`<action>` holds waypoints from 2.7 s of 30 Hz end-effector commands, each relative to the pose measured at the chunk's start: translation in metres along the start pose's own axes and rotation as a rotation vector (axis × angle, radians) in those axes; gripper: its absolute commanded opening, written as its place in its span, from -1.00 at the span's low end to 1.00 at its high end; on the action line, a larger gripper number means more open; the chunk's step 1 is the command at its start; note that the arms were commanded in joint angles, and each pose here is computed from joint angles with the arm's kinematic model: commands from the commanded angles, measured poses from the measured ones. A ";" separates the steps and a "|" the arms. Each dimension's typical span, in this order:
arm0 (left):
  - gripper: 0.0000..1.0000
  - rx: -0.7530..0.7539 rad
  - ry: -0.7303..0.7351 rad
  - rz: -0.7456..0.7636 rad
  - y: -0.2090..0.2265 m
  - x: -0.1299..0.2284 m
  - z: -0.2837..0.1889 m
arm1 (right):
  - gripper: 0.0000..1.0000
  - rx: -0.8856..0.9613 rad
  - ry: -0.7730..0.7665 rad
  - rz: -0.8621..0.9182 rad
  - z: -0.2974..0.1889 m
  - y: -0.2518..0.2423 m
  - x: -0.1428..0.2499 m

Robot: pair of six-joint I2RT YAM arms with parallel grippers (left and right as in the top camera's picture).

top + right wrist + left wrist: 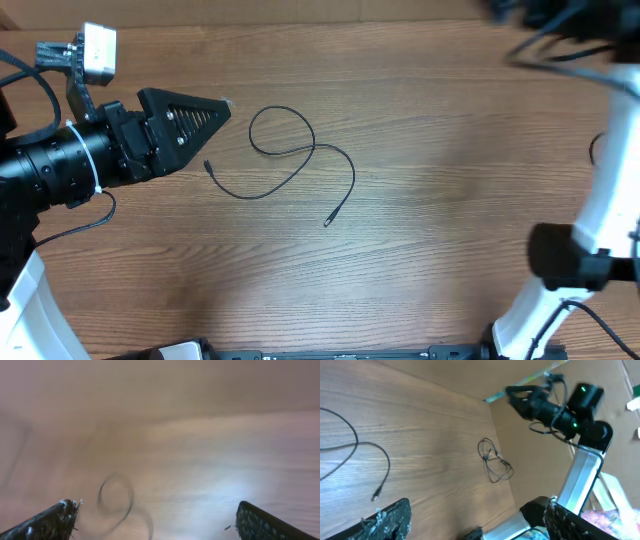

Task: Untangle cables
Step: 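Move the right gripper to the last black cable and grasp it, then lift the black cable and carry it to the right edge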

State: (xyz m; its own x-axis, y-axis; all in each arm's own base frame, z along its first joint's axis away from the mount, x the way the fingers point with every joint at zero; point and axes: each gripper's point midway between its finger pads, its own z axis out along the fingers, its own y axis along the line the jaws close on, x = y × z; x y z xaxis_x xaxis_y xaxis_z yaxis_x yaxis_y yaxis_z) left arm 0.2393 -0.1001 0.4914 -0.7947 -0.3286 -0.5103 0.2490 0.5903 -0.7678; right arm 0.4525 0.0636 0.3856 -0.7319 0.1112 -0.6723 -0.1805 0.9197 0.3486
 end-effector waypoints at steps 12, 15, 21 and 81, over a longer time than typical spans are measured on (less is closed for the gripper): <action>0.77 -0.033 -0.008 0.073 0.004 0.000 -0.001 | 1.00 -0.012 0.474 -0.206 0.109 0.131 0.160; 0.78 -0.033 -0.009 0.072 0.004 0.000 -0.001 | 1.00 -0.010 0.542 -0.226 0.132 0.133 0.192; 0.80 -0.033 -0.009 0.072 0.004 0.000 -0.001 | 1.00 -0.215 0.621 -0.684 0.160 0.138 0.241; 0.86 -0.055 -0.014 0.057 0.008 -0.001 0.000 | 0.53 -0.473 0.315 -1.138 0.341 0.139 0.321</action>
State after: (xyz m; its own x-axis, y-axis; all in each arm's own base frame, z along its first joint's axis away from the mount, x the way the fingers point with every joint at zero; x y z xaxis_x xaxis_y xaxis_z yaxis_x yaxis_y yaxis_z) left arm 0.2441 -0.0931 0.4857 -0.7743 -0.3156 -0.5485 0.2493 0.6445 -0.7228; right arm 0.4237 0.3570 0.0184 -0.0883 -0.7946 -0.6007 -0.9706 0.2042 -0.1274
